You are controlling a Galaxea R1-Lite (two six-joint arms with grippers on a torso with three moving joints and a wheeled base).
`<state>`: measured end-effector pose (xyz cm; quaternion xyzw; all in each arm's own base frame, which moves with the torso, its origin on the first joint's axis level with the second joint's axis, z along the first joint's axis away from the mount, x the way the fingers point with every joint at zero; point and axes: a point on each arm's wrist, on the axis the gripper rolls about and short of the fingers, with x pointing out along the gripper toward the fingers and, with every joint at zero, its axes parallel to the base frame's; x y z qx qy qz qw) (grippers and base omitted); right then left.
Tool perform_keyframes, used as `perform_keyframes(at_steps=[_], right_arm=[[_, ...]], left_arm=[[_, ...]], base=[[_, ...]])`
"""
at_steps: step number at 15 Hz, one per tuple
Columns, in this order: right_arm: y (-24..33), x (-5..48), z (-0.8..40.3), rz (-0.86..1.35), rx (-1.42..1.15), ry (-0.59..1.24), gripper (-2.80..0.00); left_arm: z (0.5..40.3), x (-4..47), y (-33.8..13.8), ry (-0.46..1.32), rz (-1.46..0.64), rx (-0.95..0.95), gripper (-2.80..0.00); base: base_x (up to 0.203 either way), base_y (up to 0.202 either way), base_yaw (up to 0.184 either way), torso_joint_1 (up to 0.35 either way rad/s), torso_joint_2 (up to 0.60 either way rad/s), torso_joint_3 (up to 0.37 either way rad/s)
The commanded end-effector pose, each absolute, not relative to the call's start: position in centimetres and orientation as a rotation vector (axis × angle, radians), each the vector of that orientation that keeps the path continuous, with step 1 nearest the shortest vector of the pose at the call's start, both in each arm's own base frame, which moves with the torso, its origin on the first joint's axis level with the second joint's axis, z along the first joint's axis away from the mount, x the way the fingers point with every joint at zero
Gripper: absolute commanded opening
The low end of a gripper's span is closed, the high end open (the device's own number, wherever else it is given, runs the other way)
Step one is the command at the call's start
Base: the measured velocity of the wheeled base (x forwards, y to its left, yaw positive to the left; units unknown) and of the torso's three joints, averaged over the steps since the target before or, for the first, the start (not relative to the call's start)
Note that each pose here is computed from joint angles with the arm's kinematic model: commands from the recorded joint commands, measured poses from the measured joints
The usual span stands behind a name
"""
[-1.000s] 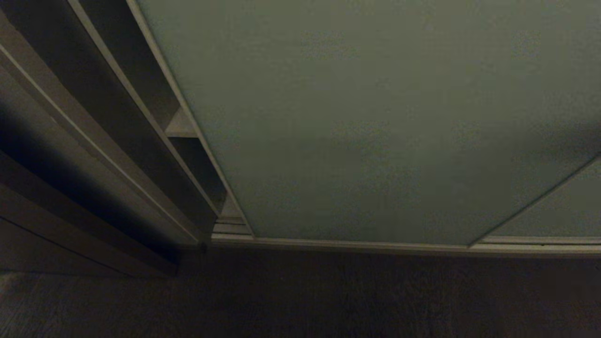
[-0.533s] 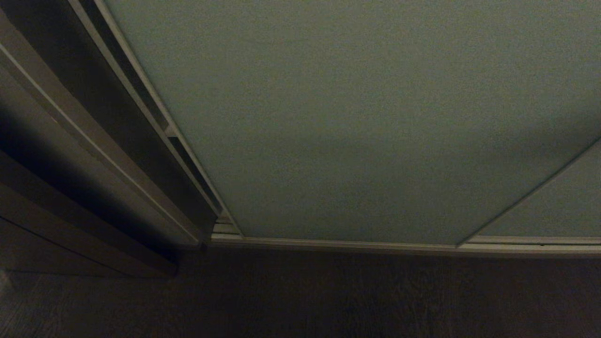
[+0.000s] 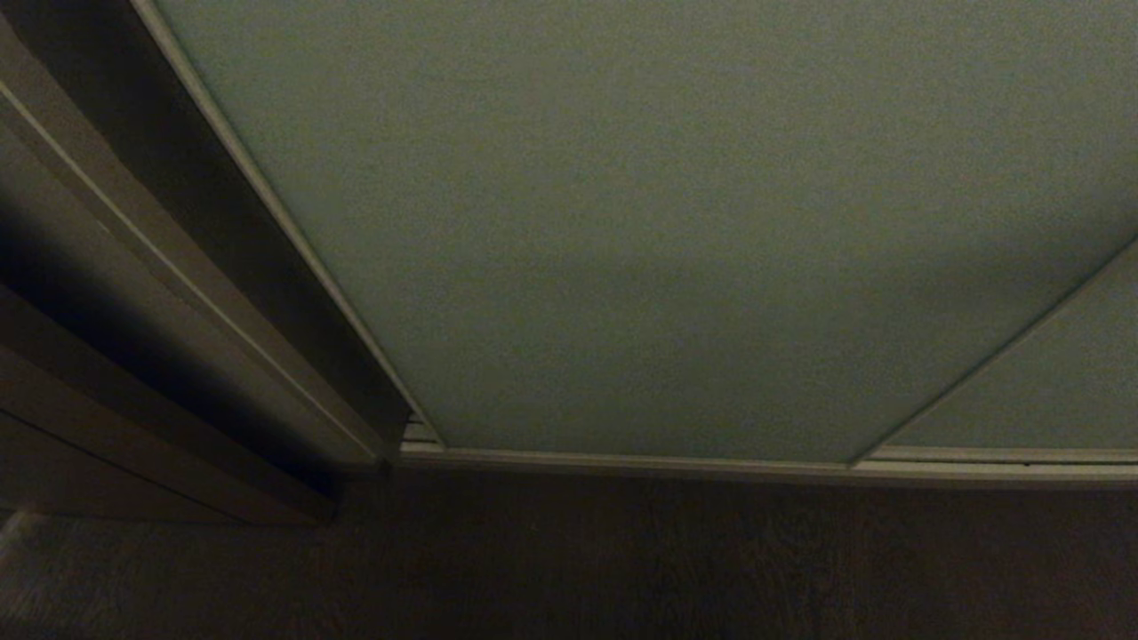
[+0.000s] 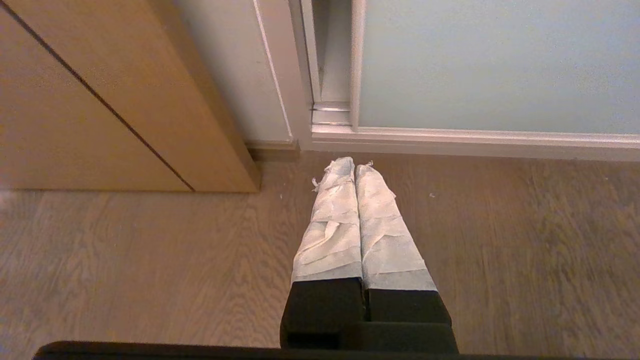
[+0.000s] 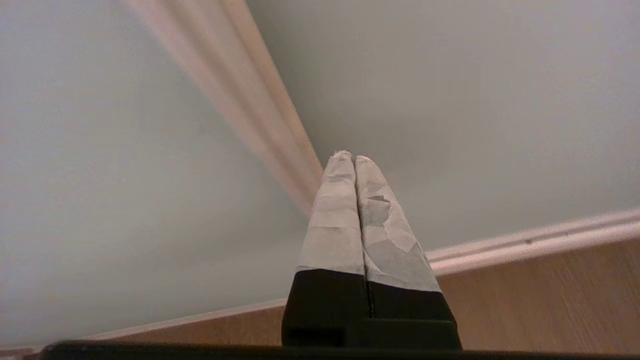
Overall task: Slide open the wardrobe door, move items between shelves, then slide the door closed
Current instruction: Close the door
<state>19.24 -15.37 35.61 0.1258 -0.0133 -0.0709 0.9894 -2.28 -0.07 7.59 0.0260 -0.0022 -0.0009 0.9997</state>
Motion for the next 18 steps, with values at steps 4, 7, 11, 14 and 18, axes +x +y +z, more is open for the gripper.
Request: perform_keyframes(at_steps=[4,7,11,14,18], right_arm=[[-17.3,21.6,34.8,-0.136,0.259,-0.029,-2.80],[-17.0,22.4,34.6,-0.109,0.263,-0.022,-2.80],[-16.4,23.2,34.5,-0.075,0.260,-0.022,-2.80],[-15.7,23.9,34.4,-0.070,0.255,-0.031,-2.80],[-15.1,24.3,34.1,-0.053,0.260,-0.023,-2.80]], left_arm=[[7.6,-2.3,-0.1,-0.003,-0.001,0.052,-2.80],[7.6,-2.3,-0.1,-0.003,-0.001,0.052,-2.80],[7.6,-2.3,-0.1,-0.003,-0.001,0.052,-2.80],[7.6,-2.3,-0.1,-0.003,-0.001,0.052,-2.80],[7.6,-2.3,-0.1,-0.003,-0.001,0.052,-2.80]], base=[[0.000,0.000,0.000,0.000,0.00,0.000],[0.000,0.000,0.000,0.000,0.00,0.000],[0.000,0.000,0.000,0.000,0.00,0.000],[0.000,0.000,0.000,0.000,0.00,0.000],[0.000,0.000,0.000,0.000,0.00,0.000]])
